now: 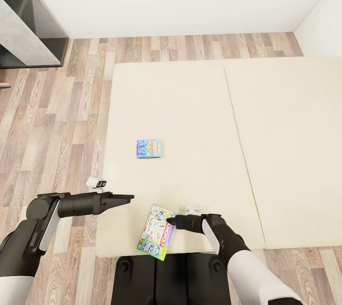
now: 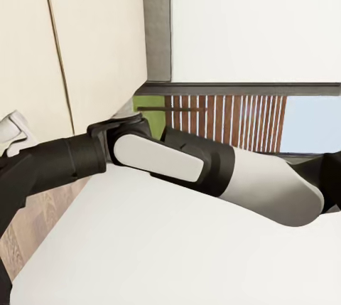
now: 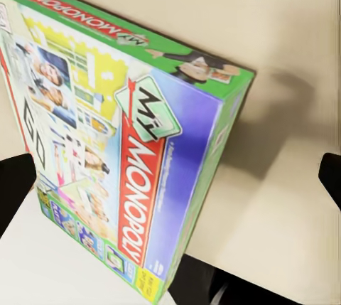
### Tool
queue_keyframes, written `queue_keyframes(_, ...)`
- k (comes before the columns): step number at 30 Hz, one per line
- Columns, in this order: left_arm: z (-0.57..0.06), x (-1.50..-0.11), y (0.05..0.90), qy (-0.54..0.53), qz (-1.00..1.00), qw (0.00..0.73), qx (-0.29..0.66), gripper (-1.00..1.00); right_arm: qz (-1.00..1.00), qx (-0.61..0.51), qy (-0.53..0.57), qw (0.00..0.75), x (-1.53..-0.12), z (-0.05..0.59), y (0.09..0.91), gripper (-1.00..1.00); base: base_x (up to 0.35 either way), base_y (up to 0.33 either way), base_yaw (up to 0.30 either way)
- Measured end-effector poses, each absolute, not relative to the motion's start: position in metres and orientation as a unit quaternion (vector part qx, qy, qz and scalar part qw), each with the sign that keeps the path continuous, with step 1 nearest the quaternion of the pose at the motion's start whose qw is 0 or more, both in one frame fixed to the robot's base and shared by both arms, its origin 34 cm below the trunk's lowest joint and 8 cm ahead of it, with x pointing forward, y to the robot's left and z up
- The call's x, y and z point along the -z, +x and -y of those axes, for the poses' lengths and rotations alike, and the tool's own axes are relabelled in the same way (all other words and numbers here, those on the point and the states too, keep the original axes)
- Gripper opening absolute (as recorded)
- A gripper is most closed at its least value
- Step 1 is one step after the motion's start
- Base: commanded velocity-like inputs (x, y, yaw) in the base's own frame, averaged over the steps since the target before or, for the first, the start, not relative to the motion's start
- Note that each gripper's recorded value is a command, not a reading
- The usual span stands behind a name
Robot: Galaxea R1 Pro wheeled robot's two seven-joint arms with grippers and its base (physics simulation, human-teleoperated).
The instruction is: Put all the toys in the child's room - the three board games (two on the bed and one on the table), the two jigsaw puzzles on the table, and the tennis ball on the table - inside the toy box on the table in the child's room.
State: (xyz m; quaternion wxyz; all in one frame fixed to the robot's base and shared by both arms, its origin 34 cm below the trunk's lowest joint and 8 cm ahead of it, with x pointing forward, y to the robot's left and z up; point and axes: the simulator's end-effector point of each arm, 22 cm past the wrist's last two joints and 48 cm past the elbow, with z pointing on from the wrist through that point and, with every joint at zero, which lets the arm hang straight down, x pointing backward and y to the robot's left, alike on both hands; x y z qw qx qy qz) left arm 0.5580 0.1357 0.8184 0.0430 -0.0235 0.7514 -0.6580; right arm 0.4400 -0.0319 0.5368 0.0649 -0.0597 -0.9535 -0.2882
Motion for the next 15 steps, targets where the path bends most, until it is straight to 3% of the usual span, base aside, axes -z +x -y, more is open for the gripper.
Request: queue_keyframes(15, -0.136, -0.818, 0.558, -0.024, -0.752, 0.043, 0.658, 1.00, 0.972, 0.221, -0.059, 0.042, -0.520, 0.059, 0.442, 1.00, 0.000, 0.000, 0.000)
